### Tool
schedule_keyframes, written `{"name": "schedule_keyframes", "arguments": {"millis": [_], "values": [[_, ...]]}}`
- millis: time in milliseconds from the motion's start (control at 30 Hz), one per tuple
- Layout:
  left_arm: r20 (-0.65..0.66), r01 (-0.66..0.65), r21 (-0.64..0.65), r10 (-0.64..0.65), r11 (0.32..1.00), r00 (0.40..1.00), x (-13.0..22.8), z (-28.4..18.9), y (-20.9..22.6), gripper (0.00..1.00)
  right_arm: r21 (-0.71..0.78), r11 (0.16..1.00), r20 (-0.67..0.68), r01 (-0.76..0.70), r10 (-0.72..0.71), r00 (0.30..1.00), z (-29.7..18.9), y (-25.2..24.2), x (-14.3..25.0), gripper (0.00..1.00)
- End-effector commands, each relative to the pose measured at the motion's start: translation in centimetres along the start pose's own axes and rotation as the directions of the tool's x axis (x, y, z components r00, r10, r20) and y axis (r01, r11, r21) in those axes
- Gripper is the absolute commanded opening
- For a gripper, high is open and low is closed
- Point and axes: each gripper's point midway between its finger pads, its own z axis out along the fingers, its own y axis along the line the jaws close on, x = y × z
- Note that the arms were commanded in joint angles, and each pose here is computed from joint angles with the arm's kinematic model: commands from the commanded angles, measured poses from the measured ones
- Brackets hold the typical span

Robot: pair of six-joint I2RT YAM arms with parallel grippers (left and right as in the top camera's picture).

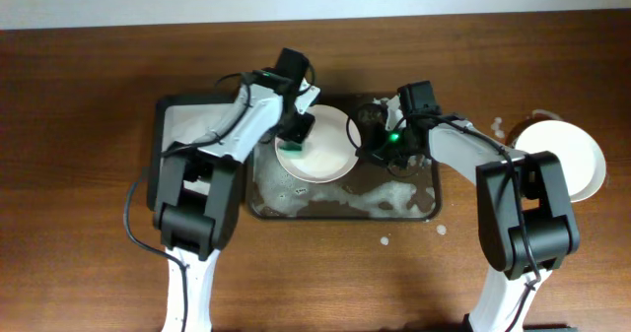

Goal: Clean dirty plates on tray and stack at the side
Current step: 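Scrub the pink plate's inner surface with the sponge in circles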

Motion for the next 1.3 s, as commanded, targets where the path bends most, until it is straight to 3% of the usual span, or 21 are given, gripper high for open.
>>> {"name": "schedule_keyframes", "arguments": {"millis": [0,100,267,333,433,500,600,700,800,933,1000,1067,1167,1267], "values": [[0.035,-0.182,0.428,0.185,0.885,0.982,1.8,1.6,-7.8,0.0,0.055,0.998,-0.006,-0.014,0.015,1.0,0.5,-1.7,0.5,0.04],[0.135,-0.342,0.523,0.32,0.781,0.938,2.4,0.5,-9.8,0.0,0.055,0.998,-0.006,-0.014,0.015,1.0,0.5,-1.7,0.5,0.04],[0.157,-0.385,0.357,0.352,0.851,0.923,0.3,2.0,-7.1,0.0,0.055,0.998,-0.006,-0.014,0.015,1.0,0.5,-1.7,0.5,0.04],[0.162,-0.277,0.195,0.248,0.941,0.955,-2.3,2.8,-4.2,0.0,0.055,0.998,-0.006,-0.014,0.015,1.0,0.5,-1.7,0.5,0.04],[0.208,-0.146,0.037,0.135,0.989,0.969,-4.8,2.8,-1.3,0.0,0.055,0.998,-0.006,-0.014,0.015,1.0,0.5,-1.7,0.5,0.04],[0.235,-0.049,-0.063,0.063,0.997,0.97,-5.8,2.6,0.7,0.0,0.055,0.998,-0.006,-0.014,0.015,1.0,0.5,-1.7,0.5,0.04],[0.177,0.096,-0.237,-0.054,0.967,0.983,-4.1,2.4,4.1,0.0,0.055,0.998,-0.006,-0.014,0.015,1.0,0.5,-1.7,0.5,0.04],[0.071,0.11,-0.318,-0.092,0.942,0.993,-1.2,2.4,5.3,0.0,0.055,0.998,-0.006,-0.014,0.015,1.0,0.5,-1.7,0.5,0.04],[-0.054,0.084,-0.281,-0.103,0.956,0.993,1.7,2.6,4.3,0.0,0.055,0.998,-0.006,-0.014,0.015,1.0,0.5,-1.7,0.5,0.04],[-0.192,-0.05,-0.002,0.049,0.999,0.98,4.7,2.9,-0.3,0.0,0.055,0.998,-0.006,-0.014,0.015,1.0,0.5,-1.7,0.5,0.04],[-0.15,-0.149,0.2,0.18,0.968,0.972,4.7,2.6,-3.5,0.0,0.055,0.998,-0.006,-0.015,0.015,1.0,0.5,-1.7,0.5,0.04],[-0.085,-0.219,0.312,0.257,0.924,0.963,4.3,2.3,-5.4,0.0,0.055,0.998,-0.006,-0.014,0.015,1.0,0.5,-1.7,0.5,0.04],[0.0,-0.313,0.395,0.341,0.863,0.94,3.9,1.8,-7.0,0.0,0.055,0.998,-0.006,-0.014,0.015,1.0,0.5,-1.7,0.5,0.04],[0.051,-0.358,0.377,0.367,0.854,0.929,2.9,2.0,-6.9,0.0,0.055,0.998,-0.006,-0.014,0.014,1.0,0.5,-1.7,0.5,0.04]]}}
